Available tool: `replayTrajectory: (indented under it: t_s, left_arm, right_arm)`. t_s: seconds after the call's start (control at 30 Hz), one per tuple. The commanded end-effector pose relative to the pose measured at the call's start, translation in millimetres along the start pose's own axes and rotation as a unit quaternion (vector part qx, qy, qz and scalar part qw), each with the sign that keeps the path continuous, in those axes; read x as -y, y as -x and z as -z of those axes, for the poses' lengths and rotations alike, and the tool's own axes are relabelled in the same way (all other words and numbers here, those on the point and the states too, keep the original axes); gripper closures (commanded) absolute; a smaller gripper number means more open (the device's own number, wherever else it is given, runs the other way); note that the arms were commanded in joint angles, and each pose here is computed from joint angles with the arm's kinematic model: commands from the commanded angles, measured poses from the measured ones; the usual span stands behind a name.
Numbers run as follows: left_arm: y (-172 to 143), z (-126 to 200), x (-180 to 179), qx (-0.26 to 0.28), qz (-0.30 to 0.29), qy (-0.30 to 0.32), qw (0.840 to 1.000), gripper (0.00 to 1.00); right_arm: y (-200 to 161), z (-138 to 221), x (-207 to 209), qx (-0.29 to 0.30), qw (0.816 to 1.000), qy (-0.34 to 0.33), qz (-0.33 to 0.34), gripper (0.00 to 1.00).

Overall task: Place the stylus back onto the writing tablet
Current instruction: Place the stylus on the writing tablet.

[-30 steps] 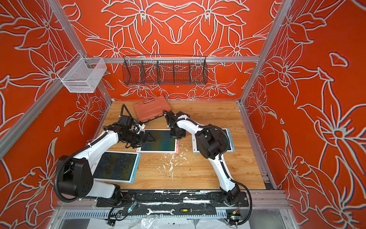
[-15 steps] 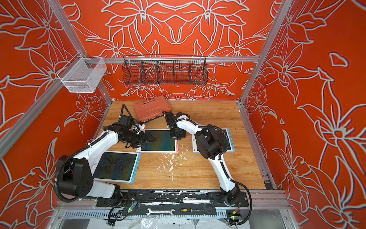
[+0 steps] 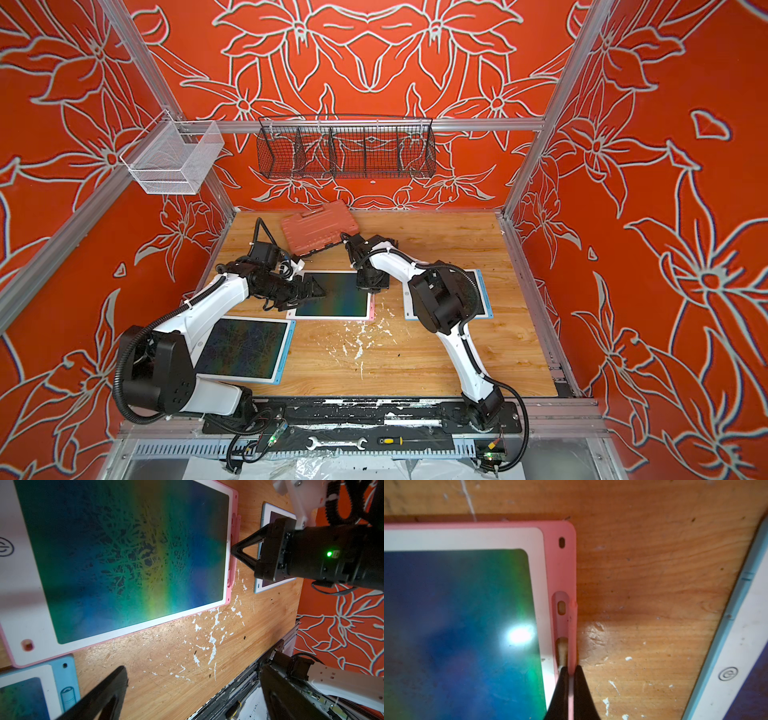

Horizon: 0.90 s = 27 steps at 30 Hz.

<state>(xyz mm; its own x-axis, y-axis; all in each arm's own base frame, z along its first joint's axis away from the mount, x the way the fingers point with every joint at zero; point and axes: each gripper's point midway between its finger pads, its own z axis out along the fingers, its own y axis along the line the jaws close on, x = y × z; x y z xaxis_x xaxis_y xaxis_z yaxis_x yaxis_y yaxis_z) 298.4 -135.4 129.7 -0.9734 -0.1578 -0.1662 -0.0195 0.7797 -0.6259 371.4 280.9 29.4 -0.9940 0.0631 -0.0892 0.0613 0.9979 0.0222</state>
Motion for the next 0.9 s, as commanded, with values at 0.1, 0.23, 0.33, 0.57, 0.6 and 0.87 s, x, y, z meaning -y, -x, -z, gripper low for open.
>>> replayTrajectory:
  t_s: [0.1, 0.23, 0.33, 0.57, 0.6, 0.87]
  left_arm:
    - [1.6, 0.8, 3.9, -0.001, -0.012, -0.001, 1.000, 0.03]
    - [2.1, 0.3, 3.7, -0.001, -0.012, 0.000, 1.000, 0.02]
    - [2.0, 0.2, 3.6, -0.001, -0.012, 0.000, 1.000, 0.03]
    - [2.1, -0.1, 3.1, -0.002, -0.012, 0.000, 1.000, 0.02]
    - [2.0, -0.1, 3.4, -0.002, -0.012, 0.000, 1.000, 0.03]
    - [1.1, -0.8, 2.3, -0.003, -0.011, 0.001, 1.000, 0.03]
  right_arm:
    - [-8.3, -12.5, 1.5, -0.020, 1.000, -0.021, -0.005, 0.98]
    - [-6.6, -12.7, -0.6, -0.018, 1.000, -0.018, -0.004, 0.97]
    - [-5.6, -13.0, -1.7, -0.018, 1.000, -0.017, -0.003, 0.95]
    - [-4.8, -12.9, -2.7, -0.018, 1.000, -0.015, -0.004, 0.90]
    - [-5.5, -13.9, -3.0, -0.019, 1.000, -0.015, -0.002, 0.90]
    - [-3.9, -12.1, -3.1, -0.016, 1.000, -0.015, -0.003, 0.87]
